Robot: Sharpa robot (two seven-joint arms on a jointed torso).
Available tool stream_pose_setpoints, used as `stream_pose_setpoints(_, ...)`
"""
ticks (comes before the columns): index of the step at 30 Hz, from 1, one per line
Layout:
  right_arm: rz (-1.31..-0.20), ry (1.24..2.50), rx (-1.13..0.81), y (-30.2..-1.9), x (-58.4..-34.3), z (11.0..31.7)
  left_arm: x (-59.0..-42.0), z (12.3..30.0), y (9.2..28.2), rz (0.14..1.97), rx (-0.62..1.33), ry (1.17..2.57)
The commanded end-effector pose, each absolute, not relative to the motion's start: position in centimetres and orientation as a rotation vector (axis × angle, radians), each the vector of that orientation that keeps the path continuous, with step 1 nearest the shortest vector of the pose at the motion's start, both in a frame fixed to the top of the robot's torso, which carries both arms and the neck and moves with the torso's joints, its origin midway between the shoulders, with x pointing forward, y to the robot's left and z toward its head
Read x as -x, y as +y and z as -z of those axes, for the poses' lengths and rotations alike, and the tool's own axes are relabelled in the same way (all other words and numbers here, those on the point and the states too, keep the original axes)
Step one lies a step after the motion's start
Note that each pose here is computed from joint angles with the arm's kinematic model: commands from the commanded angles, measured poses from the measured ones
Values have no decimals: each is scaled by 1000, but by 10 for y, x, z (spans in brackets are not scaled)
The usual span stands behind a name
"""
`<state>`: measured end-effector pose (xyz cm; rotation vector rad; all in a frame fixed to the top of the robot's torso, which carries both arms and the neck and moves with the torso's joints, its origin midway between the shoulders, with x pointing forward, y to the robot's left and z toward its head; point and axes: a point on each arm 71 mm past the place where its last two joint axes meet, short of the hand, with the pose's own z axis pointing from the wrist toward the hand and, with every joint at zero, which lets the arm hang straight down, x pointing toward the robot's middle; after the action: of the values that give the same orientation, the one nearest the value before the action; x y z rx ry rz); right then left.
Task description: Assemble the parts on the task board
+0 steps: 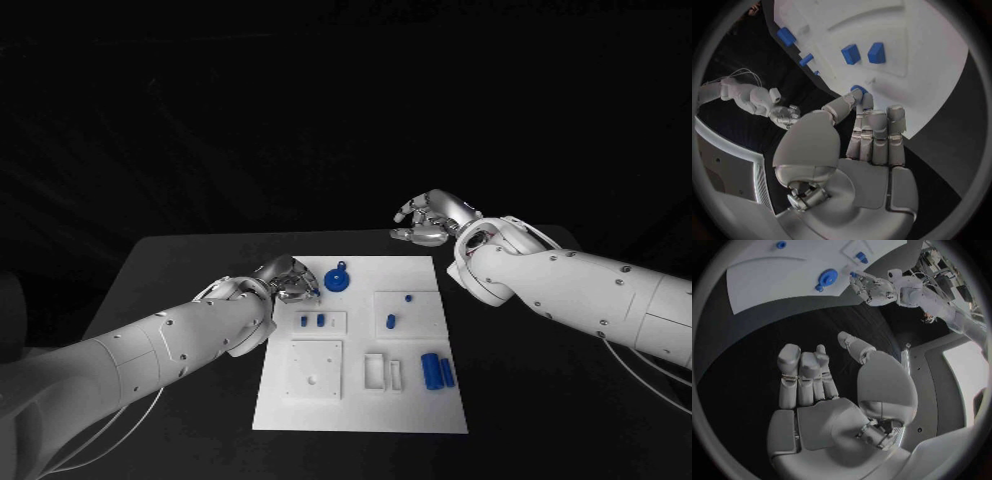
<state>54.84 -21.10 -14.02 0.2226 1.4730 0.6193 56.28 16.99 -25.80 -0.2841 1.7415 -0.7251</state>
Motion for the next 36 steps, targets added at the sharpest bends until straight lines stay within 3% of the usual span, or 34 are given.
stream_pose_setpoints(1, -624, 1480, -207, -210, -548, 140, -562, 260, 168, 717, 258, 1766)
stream_pose_setpoints(36, -623, 1480, -207, -210, -548, 140, -560, 270, 165, 666, 196, 1818)
